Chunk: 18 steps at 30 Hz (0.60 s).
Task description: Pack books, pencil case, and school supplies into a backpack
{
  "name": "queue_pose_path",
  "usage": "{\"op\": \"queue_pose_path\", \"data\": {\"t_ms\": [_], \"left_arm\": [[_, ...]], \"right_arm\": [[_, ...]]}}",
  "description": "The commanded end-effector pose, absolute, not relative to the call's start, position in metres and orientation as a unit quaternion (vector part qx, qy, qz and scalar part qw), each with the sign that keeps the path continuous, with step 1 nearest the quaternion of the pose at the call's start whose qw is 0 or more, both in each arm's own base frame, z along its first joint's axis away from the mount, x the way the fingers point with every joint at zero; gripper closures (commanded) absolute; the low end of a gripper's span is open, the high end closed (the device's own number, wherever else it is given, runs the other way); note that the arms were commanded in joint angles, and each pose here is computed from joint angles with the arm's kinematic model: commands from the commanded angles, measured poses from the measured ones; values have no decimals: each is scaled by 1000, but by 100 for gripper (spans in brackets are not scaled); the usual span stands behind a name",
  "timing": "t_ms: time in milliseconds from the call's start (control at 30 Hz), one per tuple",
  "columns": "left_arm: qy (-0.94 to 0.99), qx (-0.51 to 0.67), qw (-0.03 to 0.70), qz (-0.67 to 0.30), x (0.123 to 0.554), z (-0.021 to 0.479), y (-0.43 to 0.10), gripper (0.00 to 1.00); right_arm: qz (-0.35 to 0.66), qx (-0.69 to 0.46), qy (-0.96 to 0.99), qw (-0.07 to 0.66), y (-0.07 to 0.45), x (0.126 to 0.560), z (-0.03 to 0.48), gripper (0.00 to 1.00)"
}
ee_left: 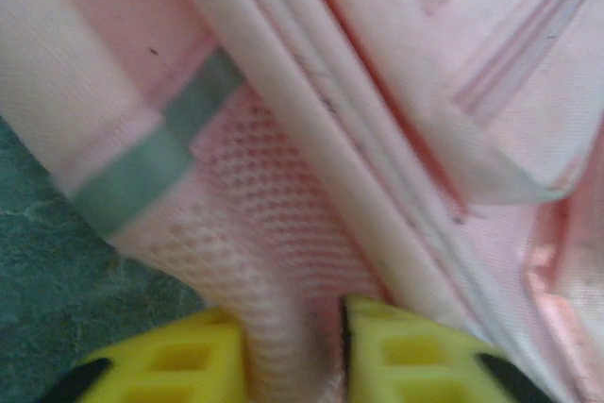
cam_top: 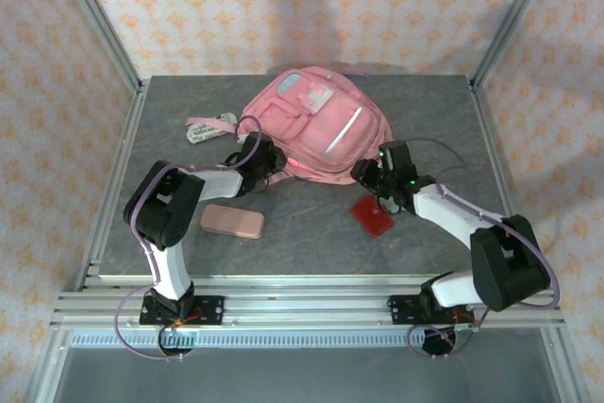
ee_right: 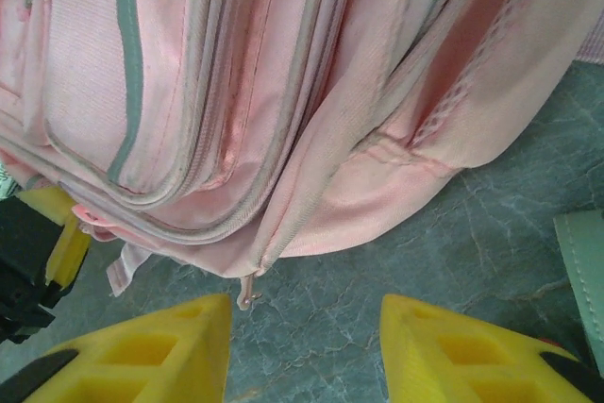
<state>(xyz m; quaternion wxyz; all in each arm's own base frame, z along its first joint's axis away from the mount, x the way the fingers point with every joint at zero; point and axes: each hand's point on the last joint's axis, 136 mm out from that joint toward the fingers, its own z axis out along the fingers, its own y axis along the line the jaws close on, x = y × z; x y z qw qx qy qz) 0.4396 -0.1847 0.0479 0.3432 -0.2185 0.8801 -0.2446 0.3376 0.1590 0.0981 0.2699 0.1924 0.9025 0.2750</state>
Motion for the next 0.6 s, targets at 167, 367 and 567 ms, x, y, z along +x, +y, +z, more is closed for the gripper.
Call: {"op": "queue_pose_path", "data": {"t_ms": [167,367,567], "left_arm": [[863,-228,334,-302,432,59,-194,100],[842,-234,347,-340,426,99,-197,100],[824,-242,354,-370,416,131,-197,100]], "right_arm": [[249,192,911,267,155,346,85,55],[269,200,906,260,164,355,72,58],[274,198,898,281,173,386,78,65]]}}
